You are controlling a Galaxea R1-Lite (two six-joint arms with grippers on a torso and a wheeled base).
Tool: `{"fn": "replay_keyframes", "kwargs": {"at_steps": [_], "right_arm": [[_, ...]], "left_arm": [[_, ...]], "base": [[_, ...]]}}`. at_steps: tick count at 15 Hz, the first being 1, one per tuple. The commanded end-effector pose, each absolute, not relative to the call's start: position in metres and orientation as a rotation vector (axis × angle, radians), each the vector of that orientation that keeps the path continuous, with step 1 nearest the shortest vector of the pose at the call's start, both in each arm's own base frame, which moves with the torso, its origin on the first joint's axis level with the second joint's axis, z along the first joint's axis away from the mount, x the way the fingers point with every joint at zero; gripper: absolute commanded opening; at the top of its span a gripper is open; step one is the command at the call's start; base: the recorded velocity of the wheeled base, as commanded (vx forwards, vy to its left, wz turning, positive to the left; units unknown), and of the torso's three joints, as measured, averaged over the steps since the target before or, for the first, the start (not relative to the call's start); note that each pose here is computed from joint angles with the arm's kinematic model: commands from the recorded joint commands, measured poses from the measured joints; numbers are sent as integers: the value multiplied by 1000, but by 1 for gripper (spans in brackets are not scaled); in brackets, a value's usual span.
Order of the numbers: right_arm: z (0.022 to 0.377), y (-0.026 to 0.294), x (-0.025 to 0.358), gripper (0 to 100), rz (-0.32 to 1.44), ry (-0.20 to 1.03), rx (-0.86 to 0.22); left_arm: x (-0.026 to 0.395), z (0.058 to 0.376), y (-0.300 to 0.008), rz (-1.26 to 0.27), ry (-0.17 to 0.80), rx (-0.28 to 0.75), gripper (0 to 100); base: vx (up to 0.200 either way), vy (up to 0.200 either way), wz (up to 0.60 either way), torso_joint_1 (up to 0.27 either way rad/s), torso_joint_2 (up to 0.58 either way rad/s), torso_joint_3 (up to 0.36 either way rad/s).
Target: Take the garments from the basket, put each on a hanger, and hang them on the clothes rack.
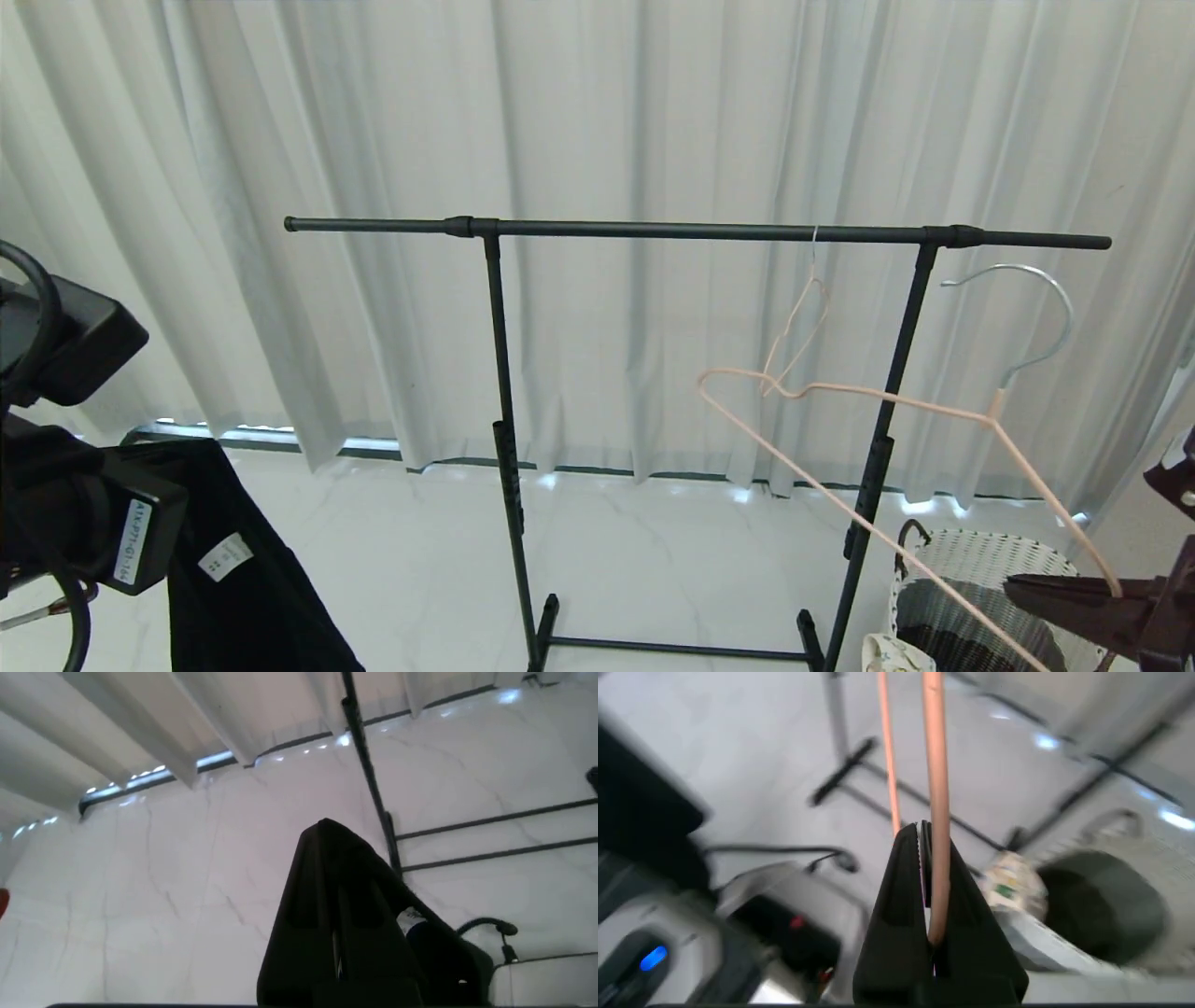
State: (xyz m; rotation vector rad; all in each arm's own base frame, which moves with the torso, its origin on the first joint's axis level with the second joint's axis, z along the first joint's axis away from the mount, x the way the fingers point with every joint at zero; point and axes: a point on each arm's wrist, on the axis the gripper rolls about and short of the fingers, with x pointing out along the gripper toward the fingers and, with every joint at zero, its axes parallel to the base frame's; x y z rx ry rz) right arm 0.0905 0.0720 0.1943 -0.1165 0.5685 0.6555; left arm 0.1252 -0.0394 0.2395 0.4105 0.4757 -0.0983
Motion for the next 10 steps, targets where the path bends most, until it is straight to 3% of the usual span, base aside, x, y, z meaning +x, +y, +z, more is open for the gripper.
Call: {"fn": "replay_keyframes", "kwargs": {"at_steps": [1, 4, 7, 10], "right_arm": [[191, 87, 87, 0, 794, 607, -145], [185, 106, 82, 0, 966, 671, -166], [190, 125, 85, 0, 1097, 675, -133], [192, 141, 96, 0, 1108, 652, -116]], "left_arm": [[147, 238, -51, -116, 471, 415, 0], [183, 241, -72, -128, 458, 352, 0], [213, 248, -111, -176, 466, 185, 0], [224, 248, -135, -203, 473, 115, 0]], "base": [[0, 0, 0, 0, 0, 0], [0, 0, 0, 0, 0, 0], [0, 0, 0, 0, 0, 0], [0, 0, 0, 0, 0, 0]]}}
